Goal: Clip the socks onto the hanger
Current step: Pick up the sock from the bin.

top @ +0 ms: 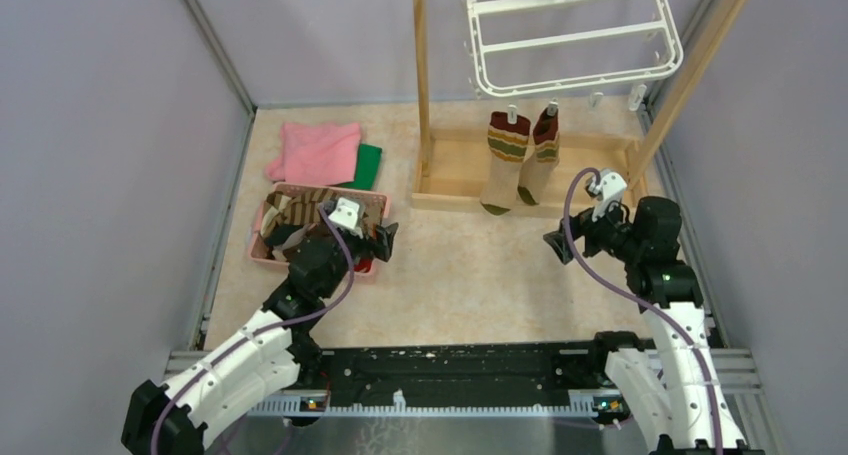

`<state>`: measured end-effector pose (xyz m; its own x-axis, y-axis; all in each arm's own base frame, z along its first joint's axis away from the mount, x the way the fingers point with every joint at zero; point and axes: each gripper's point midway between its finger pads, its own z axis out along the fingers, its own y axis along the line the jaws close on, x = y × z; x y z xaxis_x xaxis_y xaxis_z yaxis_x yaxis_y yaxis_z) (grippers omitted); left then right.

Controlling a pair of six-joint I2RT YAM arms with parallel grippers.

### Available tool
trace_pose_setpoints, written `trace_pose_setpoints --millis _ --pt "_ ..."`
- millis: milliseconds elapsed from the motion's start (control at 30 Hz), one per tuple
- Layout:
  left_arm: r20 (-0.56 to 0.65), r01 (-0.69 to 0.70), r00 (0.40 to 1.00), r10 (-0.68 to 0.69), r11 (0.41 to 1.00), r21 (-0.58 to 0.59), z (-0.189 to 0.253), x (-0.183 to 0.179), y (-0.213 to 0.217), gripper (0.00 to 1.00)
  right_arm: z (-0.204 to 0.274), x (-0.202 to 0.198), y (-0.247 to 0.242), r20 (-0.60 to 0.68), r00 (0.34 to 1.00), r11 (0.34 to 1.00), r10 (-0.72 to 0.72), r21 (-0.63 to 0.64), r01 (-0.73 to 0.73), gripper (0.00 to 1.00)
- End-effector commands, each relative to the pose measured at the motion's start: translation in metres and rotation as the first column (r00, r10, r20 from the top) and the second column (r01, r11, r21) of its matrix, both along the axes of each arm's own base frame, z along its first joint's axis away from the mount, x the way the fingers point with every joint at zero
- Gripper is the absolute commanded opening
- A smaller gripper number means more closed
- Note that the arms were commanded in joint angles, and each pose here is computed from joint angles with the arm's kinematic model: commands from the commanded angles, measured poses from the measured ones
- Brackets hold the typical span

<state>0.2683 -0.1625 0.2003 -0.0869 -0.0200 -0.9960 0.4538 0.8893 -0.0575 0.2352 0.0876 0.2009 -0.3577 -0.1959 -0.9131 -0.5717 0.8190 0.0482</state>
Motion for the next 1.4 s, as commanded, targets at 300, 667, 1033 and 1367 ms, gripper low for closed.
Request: trace_pose_setpoints --millis 300,667,1033,1367 --pt "0.249 -0.376 0.907 0.34 0.92 0.111 -0.028 0.027 0.079 0.99 0.022 0.036 -0.02 0.132 0.98 0.989 -0.147 0.023 0.146 0.98" --pt "0.273 -0.422 0.88 0.388 0.903 0.077 -0.052 0.05 0.114 0.99 0.017 0.034 -0.017 0.107 0.987 0.992 -0.123 0.01 0.122 0.99" --pt "0.284 -0.467 0.857 0.43 0.881 0.076 -0.074 0.067 0.138 0.99 0.003 0.035 -0.016 0.047 0.992 0.993 -0.115 0.007 0.115 0.99" --pt "0.121 -0.453 0.89 0.439 0.878 0.152 -0.102 0.105 0.139 0.99 -0.003 0.035 -0.017 0.028 0.993 0.994 -0.111 0.0 0.111 0.99"
